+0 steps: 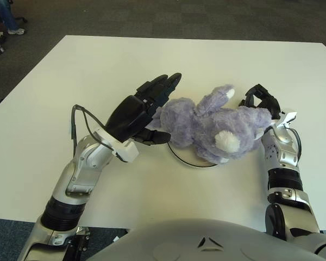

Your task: Put the doll into the plate.

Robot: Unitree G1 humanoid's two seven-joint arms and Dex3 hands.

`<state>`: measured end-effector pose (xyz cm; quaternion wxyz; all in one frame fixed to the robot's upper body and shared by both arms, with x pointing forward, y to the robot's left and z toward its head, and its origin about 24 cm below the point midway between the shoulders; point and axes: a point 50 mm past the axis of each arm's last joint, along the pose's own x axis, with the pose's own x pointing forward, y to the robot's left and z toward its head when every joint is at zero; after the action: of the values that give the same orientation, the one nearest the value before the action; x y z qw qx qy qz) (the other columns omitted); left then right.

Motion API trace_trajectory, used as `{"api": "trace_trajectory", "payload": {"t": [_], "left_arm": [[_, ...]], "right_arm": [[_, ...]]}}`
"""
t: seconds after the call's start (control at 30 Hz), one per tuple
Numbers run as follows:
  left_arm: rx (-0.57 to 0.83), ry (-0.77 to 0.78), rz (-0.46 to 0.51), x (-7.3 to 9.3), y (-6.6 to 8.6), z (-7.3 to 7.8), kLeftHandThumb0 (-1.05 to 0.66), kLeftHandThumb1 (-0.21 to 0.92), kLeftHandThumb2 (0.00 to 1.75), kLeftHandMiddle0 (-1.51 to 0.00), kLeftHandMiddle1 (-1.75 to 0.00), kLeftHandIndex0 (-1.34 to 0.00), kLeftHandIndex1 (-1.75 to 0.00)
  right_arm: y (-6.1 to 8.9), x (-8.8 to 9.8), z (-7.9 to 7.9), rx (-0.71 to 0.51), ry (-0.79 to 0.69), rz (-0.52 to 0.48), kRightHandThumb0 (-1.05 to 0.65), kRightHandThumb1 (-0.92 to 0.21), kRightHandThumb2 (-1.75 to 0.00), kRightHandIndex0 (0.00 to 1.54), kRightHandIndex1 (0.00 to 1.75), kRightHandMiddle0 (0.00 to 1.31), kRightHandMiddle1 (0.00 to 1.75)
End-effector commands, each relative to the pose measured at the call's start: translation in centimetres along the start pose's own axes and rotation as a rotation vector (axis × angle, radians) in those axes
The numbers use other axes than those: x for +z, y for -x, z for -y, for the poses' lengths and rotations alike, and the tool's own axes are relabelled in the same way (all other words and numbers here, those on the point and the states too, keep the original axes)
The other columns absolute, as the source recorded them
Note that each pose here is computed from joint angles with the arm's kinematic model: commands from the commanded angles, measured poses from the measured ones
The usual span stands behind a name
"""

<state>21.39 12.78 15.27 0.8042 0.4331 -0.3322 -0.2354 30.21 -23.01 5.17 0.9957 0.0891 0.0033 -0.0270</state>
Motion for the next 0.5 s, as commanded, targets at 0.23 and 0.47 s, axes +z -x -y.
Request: {"api": "trace_trajectory", "payload": {"t": [0.23,0.47], "left_arm": [[0.087,0.038,-0.095,-1.0,1.7,-1.3,-1.05,0.92,0.91,-0.02,-0.01,0.00,0.00],[0.177,0.035,-0.197,-5.2,3.0,-1.4,-1.05,0.92,1.11,-0.09,-0.04,-0.01,-0.01]], "right_arm": [[1.0,-2.6,0.5,-0.025,-0.013,-0.124,-0.45,-0.43,-1.18,1.12,1.75,0.53,1.75],[1.0,-2.7,0.4,-0.027,-0.008,-0.125,-0.45,-0.42,-1.18,1.14,1.75,0.53,1.75]]}}
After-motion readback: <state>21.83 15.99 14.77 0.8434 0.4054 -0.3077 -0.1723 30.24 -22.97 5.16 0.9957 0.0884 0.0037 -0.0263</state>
